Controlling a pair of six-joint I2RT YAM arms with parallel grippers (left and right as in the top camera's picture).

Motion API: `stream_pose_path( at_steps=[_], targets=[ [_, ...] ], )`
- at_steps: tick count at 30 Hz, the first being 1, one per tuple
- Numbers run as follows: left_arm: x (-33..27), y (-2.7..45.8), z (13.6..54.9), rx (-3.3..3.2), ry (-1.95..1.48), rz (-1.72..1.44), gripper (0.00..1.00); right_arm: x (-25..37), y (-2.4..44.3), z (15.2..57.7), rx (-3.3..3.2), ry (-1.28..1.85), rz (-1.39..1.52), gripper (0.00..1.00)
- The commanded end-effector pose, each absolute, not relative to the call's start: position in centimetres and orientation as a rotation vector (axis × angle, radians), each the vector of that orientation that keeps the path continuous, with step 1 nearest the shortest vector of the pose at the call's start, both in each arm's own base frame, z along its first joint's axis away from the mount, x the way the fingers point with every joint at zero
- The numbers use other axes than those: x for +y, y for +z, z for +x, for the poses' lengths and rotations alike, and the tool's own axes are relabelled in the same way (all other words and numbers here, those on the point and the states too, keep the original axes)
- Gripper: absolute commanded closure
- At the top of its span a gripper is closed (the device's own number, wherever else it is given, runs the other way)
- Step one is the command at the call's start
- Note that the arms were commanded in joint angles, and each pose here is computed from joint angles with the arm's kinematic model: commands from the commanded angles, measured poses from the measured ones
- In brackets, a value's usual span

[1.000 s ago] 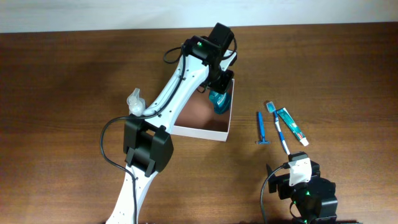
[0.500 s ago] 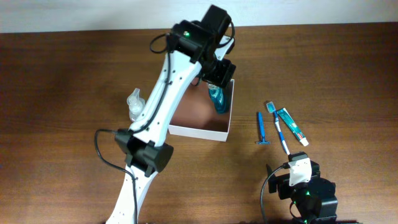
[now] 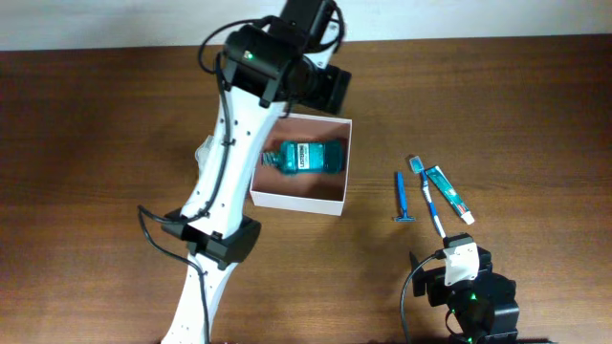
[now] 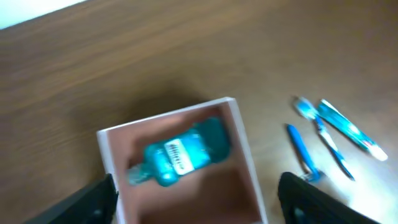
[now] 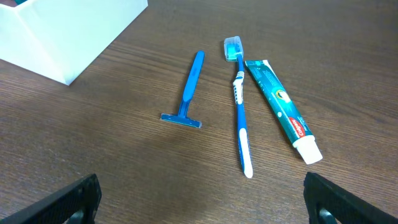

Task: Pack container
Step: 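Carry the mouthwash bottle over the white box and release it inside, then move the left gripper to the clear sanitizer bottle and grasp it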

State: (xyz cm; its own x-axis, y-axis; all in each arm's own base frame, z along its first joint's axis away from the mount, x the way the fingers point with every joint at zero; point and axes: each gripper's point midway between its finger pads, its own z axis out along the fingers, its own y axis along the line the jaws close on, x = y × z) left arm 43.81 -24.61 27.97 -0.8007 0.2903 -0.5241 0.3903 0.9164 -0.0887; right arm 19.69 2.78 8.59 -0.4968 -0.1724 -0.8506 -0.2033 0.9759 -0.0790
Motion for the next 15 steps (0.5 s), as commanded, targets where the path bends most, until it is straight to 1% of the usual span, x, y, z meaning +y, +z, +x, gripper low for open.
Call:
stream_pose_path(
  at_steps=[1, 8, 12, 15],
  targets=[
    [-18.7, 29.1, 46.2, 2.553, -0.154, 0.231, 0.13, 2.9, 8.6, 19.7, 2.096, 0.057, -0.251, 0.01],
    [-12.7, 27.7, 48.2, 2.627, -0.282, 0.052, 0.15, 2.9, 8.6, 19.7, 2.096, 0.057, -0.251, 0.01],
    [-9.9, 25.3, 48.6, 2.71, -0.248, -0.019, 0.15, 2.9, 8.6, 19.7, 2.096, 0.057, -0.251, 0.01],
    [-8.6, 23.8, 48.6, 2.76, -0.215, 0.003, 0.2, 2.9, 8.6, 19.7, 2.096, 0.057, -0.251, 0.01]
  ],
)
